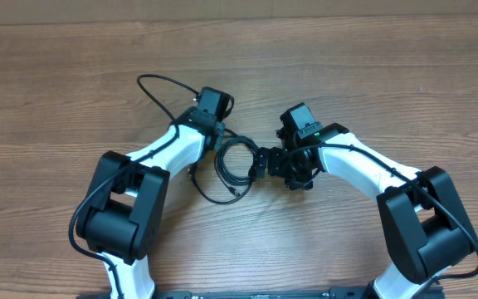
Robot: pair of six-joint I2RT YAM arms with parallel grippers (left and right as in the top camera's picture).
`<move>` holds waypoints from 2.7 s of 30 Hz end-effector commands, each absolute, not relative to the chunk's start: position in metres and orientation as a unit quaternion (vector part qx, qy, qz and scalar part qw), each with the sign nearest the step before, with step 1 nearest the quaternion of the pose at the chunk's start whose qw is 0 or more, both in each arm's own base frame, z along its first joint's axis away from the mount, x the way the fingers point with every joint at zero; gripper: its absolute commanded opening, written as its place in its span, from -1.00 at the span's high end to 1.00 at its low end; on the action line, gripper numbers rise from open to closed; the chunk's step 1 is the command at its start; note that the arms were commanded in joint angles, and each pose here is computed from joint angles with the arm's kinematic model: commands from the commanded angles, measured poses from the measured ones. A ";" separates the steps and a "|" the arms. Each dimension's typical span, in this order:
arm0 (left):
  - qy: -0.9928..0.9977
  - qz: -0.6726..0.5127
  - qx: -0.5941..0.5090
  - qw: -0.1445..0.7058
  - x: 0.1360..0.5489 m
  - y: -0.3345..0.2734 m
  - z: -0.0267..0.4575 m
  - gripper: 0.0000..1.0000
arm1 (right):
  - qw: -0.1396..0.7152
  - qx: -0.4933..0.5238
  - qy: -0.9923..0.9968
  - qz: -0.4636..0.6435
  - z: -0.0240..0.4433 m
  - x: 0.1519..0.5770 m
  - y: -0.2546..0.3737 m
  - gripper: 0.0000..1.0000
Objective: Untangle cables
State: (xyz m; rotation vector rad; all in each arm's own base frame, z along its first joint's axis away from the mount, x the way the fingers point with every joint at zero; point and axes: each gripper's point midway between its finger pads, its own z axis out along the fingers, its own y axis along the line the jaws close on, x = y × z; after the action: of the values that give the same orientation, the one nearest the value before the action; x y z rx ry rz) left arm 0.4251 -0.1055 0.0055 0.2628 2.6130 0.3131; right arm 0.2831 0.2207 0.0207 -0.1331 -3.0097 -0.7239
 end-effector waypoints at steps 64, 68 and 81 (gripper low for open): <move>0.987 -0.123 0.094 0.050 0.383 -0.161 0.013 -0.18 | -0.034 -0.042 -0.975 -0.217 0.016 0.306 0.217 -1.00; 0.984 -0.122 0.106 0.074 0.383 -0.168 -0.004 -0.05 | -0.034 -0.042 -0.975 -0.217 0.016 0.306 0.217 -1.00; 0.978 -0.155 0.127 0.057 0.376 -0.178 0.011 0.92 | -0.027 -0.033 -0.974 -0.222 0.023 0.308 0.212 -1.00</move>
State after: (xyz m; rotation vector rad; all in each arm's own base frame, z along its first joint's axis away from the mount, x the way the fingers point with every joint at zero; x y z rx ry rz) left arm 0.3791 -0.1689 0.0034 0.3276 2.9633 -0.3892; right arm 0.3050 0.2166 0.0196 -0.1285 -3.1195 -0.7002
